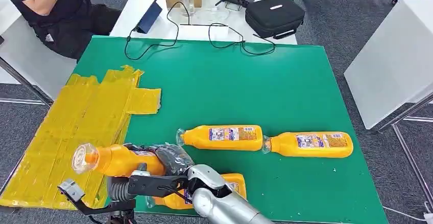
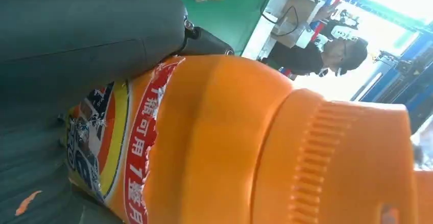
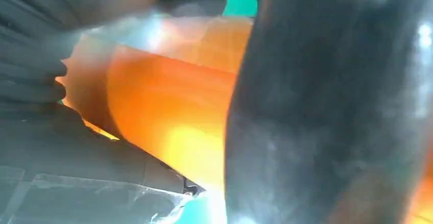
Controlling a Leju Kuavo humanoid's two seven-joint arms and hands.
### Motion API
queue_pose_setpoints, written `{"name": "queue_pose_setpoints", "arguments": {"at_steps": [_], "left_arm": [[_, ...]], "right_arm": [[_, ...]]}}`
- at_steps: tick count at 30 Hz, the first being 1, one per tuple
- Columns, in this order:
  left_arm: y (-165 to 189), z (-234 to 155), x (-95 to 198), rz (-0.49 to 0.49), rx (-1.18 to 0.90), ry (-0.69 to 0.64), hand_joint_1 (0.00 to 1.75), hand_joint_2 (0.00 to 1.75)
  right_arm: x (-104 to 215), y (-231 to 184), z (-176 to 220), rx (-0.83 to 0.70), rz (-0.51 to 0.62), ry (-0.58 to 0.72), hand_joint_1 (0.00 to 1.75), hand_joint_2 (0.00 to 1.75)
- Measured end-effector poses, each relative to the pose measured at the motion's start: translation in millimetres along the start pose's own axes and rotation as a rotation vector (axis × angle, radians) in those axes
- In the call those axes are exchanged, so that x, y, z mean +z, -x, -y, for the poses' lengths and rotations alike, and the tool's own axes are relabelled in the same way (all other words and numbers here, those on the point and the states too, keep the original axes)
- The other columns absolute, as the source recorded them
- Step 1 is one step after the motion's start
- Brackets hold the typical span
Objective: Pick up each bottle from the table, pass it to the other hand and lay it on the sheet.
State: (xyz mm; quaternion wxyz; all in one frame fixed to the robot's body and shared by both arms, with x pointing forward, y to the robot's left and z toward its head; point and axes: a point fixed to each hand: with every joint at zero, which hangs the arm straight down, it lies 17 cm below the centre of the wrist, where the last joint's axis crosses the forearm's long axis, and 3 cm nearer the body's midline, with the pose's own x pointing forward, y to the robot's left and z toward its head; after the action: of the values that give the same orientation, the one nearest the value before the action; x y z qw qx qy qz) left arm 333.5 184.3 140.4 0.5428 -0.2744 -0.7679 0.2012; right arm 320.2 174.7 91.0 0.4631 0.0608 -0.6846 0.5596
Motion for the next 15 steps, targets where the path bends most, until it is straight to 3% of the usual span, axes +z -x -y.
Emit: {"name": "queue_pose_setpoints", "arguments": {"at_steps": [1, 2, 3, 4, 9, 15], "left_arm": [[0, 0, 0, 0.000, 0.000, 0.001, 1.75, 1.75], [0, 0, 0, 0.000, 0.001, 0.002, 1.75, 1.75], [0, 1, -1, 0.003, 0.003, 0.005, 1.75, 1.75], [-1, 1, -1, 0.006, 0.006, 0.007, 1.75, 1.75], [-5, 3, -4, 0.028, 0.009, 0.013, 1.75, 1.75], [-23, -4, -7, 0.105, -0.156, -0.012, 1.75, 1.75]], "right_arm": [[0, 1, 0, 0.000, -0.001, 0.004, 0.63, 1.75], [0, 1, 1, 0.002, -0.001, 0.011, 0.00, 1.75], [0, 1, 3, 0.006, 0.000, 0.022, 0.00, 1.75], [0, 2, 4, 0.011, -0.001, 0.037, 0.00, 0.00], [8, 11, 9, -0.001, -0.016, 0.111, 0.00, 0.00], [42, 17, 47, -0.036, -0.016, 0.336, 0.00, 0.00]]}}
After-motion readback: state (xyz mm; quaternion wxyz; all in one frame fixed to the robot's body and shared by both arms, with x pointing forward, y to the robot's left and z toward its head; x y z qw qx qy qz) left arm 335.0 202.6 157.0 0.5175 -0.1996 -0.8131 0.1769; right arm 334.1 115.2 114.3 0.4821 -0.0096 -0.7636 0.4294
